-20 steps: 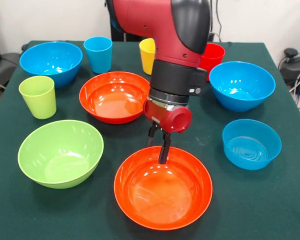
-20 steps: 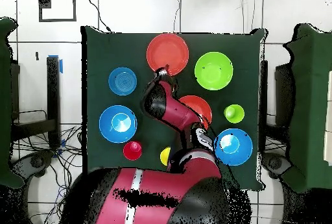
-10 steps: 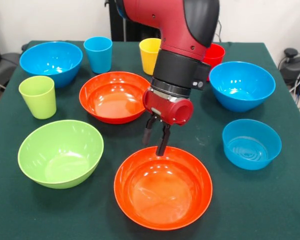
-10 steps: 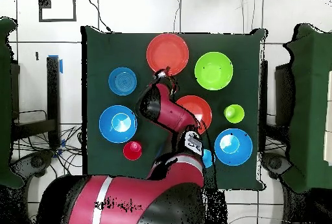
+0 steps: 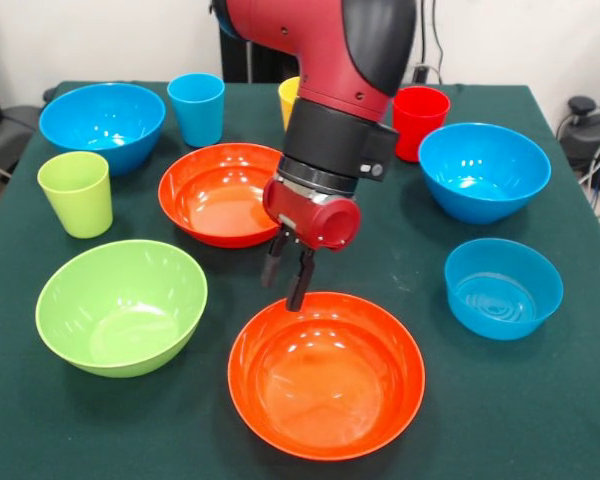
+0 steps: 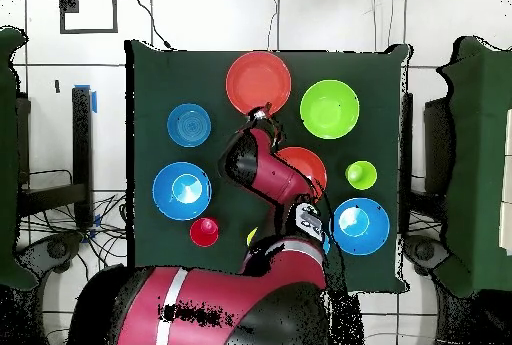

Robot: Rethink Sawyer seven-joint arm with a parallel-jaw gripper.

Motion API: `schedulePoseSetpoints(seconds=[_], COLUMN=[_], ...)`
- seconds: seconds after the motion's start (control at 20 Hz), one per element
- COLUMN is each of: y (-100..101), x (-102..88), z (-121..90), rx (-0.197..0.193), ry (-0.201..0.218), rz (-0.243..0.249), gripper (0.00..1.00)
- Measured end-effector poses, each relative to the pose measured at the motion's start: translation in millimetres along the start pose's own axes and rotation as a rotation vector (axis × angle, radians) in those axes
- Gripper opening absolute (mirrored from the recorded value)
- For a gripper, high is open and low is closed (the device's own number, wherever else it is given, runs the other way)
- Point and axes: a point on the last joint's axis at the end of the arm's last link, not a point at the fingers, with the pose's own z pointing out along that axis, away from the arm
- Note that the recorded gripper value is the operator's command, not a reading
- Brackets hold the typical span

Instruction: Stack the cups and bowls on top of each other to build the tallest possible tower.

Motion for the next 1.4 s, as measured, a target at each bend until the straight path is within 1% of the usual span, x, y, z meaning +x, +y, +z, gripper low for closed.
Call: schedulePoseSetpoints(seconds=[0.3, 0.5, 0.7, 0.9, 1.25, 1.4], y=[-6.4, -10.9, -14.5, -14.3, -10.1, -8.1], x=[-9.6, -13.2, -14.0, -9.5, -0.2, 2.7], z=[5.1, 10.3, 16.0, 21.7, 25.8, 26.3], rx=[0.006, 0.005, -0.001, -0.016, -0.038, -0.045], ry=[0.002, 0.014, 0.034, 0.066, 0.106, 0.117], rz=[0.018, 0.030, 0.042, 0.058, 0.076, 0.081], gripper=[1.00, 1.00, 1.00, 1.00, 1.00, 1.00])
